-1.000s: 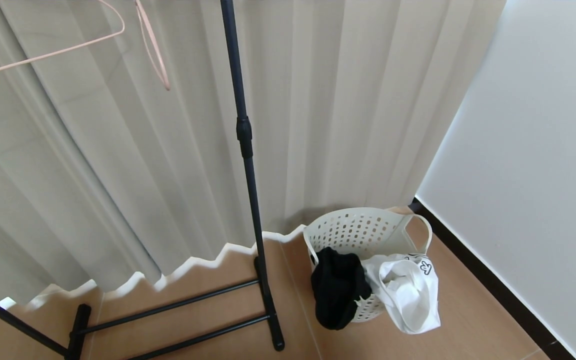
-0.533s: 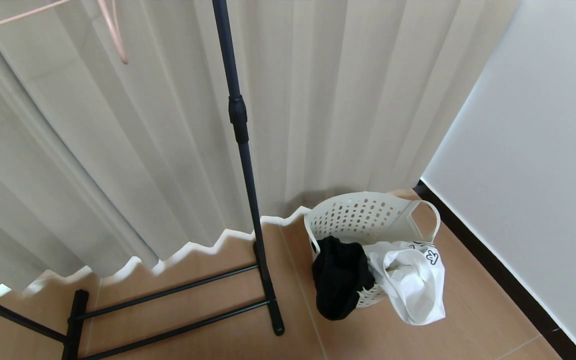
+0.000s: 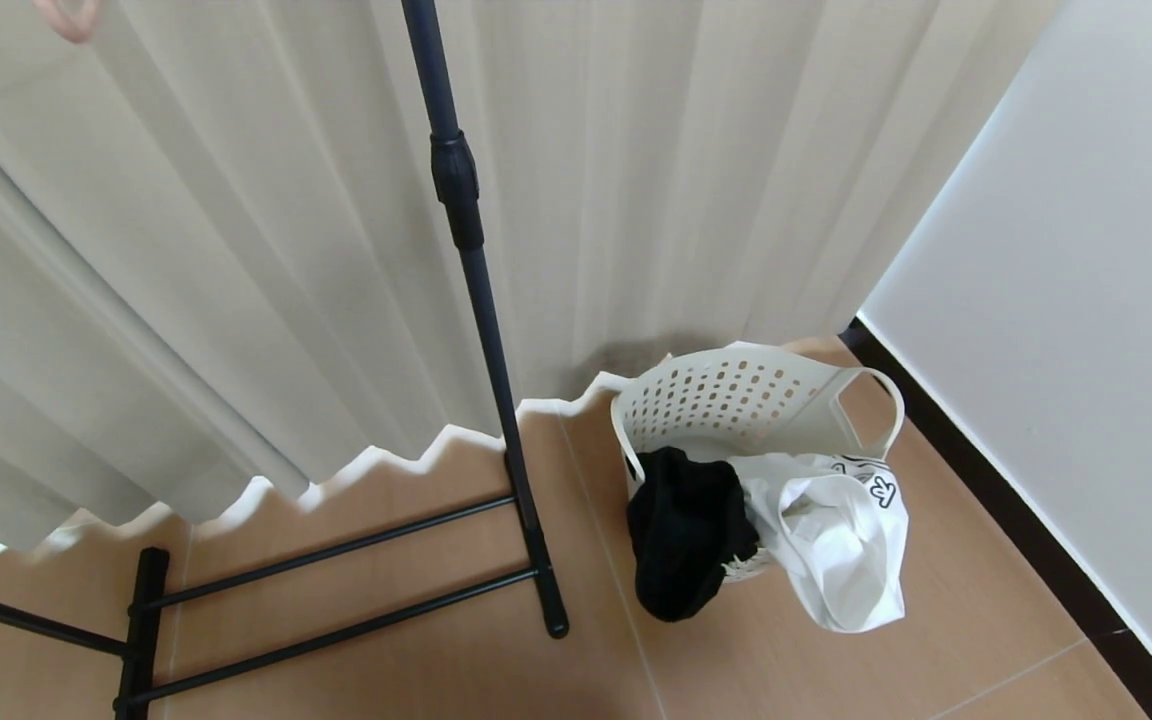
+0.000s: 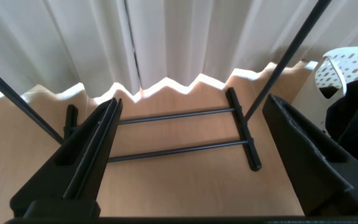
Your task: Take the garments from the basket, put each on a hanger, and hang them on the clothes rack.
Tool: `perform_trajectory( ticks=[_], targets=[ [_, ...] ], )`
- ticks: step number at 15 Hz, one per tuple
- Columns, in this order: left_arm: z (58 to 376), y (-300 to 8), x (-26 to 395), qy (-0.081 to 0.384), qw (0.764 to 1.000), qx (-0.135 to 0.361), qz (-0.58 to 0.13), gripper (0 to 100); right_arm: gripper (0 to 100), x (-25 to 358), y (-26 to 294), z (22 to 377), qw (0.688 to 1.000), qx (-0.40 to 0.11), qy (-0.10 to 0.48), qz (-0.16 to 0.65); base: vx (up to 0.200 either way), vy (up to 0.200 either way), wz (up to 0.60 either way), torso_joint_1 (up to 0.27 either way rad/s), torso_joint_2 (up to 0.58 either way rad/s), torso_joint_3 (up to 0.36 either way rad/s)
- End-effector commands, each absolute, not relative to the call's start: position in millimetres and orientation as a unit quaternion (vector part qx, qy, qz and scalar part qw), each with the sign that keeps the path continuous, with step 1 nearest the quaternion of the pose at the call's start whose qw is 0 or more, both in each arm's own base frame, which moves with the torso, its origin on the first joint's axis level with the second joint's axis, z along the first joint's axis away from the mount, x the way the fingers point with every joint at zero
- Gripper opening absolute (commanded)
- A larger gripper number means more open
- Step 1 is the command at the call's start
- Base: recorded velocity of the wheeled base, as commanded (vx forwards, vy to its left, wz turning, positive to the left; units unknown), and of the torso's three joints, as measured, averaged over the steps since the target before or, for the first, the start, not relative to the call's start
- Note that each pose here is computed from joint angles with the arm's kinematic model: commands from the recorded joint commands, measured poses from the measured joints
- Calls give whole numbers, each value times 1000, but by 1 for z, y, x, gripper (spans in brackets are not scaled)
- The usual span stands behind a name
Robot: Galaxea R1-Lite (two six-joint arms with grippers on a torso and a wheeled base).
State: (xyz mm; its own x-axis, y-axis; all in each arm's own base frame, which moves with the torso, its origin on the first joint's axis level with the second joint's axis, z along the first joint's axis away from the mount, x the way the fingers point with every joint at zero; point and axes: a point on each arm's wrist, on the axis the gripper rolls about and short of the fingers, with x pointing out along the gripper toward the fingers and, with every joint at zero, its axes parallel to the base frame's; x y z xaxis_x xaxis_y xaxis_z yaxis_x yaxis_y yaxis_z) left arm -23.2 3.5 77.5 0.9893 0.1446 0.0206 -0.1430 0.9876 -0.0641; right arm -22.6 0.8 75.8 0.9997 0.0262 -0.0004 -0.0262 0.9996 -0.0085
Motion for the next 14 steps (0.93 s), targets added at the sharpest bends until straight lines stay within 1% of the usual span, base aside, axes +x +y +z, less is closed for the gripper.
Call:
perform_trajectory(
  ticks=[1, 4, 7, 9, 10, 11, 13, 14],
  targets=[
    [78, 4, -23, -12, 997, -31, 72, 100, 100, -23, 1, 76, 1000, -5, 0, 13, 0, 0, 0, 2, 7, -203],
    [78, 4, -23, -13, 997, -31, 73, 100, 100, -23, 1, 76, 1000, -5, 0, 13, 0, 0, 0, 1, -1, -194],
    [78, 4, -23, -12, 997, -30, 73, 100, 100, -23, 1, 75, 1000, -16, 8, 14, 0, 0, 0, 3, 2, -57],
    [78, 4, -23, -13, 997, -31, 75, 100, 100, -15, 1, 78, 997, -30, 70, 16, 0, 0, 0, 0, 0, 0],
    [78, 4, -23, -13, 997, -31, 73, 100, 100, -7, 1, 81, 993, -38, 111, 27, 0, 0, 0, 0, 0, 0],
    [78, 4, -23, -13, 997, -31, 73, 100, 100, 3, 1, 91, 988, -39, 142, 48, 0, 0, 0, 0, 0, 0],
    [78, 4, -23, -13, 997, -31, 73, 100, 100, 32, 5, 116, 977, -40, 182, 106, 0, 0, 0, 0, 0, 0],
    [78, 4, -23, -13, 997, -31, 73, 100, 100, 48, 8, 126, 969, -48, 205, 127, 0, 0, 0, 0, 0, 0]
  ],
)
